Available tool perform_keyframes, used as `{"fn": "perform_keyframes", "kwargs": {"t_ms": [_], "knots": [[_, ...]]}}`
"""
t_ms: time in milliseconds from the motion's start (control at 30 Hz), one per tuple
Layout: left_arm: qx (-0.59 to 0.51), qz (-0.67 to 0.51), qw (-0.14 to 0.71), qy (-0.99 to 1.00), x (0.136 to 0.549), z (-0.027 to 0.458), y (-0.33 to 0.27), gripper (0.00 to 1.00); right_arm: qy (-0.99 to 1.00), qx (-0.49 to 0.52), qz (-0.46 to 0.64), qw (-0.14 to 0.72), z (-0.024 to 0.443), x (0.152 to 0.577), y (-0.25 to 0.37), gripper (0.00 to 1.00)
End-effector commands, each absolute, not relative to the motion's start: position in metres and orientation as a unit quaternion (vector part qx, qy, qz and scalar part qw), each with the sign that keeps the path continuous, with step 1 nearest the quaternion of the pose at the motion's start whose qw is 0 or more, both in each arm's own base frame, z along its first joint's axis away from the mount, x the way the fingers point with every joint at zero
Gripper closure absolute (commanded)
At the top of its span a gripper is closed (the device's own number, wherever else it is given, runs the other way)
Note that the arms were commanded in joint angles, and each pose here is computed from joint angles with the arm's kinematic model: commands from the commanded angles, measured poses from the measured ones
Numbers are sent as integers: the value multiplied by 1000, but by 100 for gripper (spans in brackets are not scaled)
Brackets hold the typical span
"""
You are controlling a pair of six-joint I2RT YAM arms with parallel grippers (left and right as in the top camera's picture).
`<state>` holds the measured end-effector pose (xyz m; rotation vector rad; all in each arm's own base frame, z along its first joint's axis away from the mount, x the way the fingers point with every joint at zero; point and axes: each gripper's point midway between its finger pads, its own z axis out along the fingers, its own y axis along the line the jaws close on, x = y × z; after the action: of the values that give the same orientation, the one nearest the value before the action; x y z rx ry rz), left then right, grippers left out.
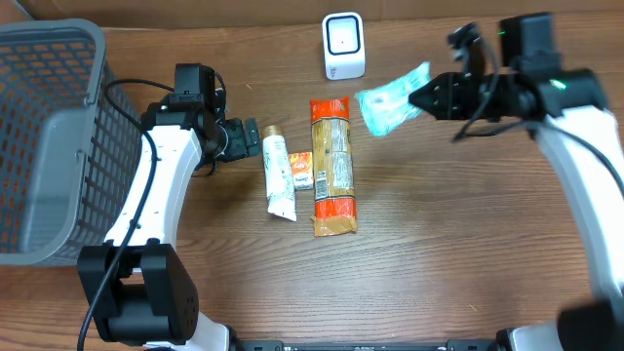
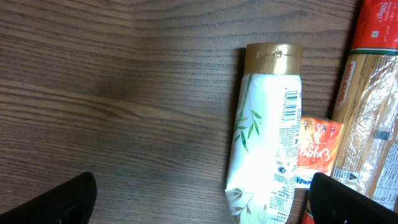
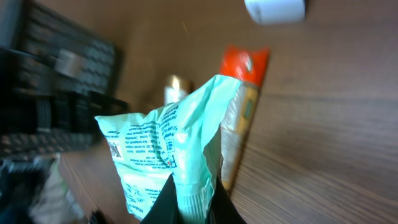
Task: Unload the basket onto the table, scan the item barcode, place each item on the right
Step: 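Lift the wipes pack and hold it in front of the scanner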
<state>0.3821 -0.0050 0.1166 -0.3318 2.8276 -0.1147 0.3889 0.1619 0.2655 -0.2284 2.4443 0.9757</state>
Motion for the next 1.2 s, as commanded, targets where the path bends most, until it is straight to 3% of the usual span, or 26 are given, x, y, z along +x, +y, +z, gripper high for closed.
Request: {"fn": "perform_keyframes", "kwargs": {"t_ms": [0,333,500,667,833,967,1167], "knots": [[-105,-37,158,981,386,124,-5,0,887,-47,357,288,311,374,159,96],[-105,-37,158,981,386,124,-5,0,884,-48,377,273,319,358,185,96],[-105,-37,158,981,386,124,-5,0,894,-43,312,319,319,374,186,96],[-105,-37,158,981,386,124,-5,0,898,-34,176,401,334,419,180,96],[-105,-37,158,981,386,124,-5,0,876,-44,-11,480,321,487,175,96],[-105,-37,158,981,386,124,-5,0,831,-132,-144,521,298,540,188,96],[-105,-37,158,981,386,124,-5,0,744,-311,-287,516,255,589,222,96]]}}
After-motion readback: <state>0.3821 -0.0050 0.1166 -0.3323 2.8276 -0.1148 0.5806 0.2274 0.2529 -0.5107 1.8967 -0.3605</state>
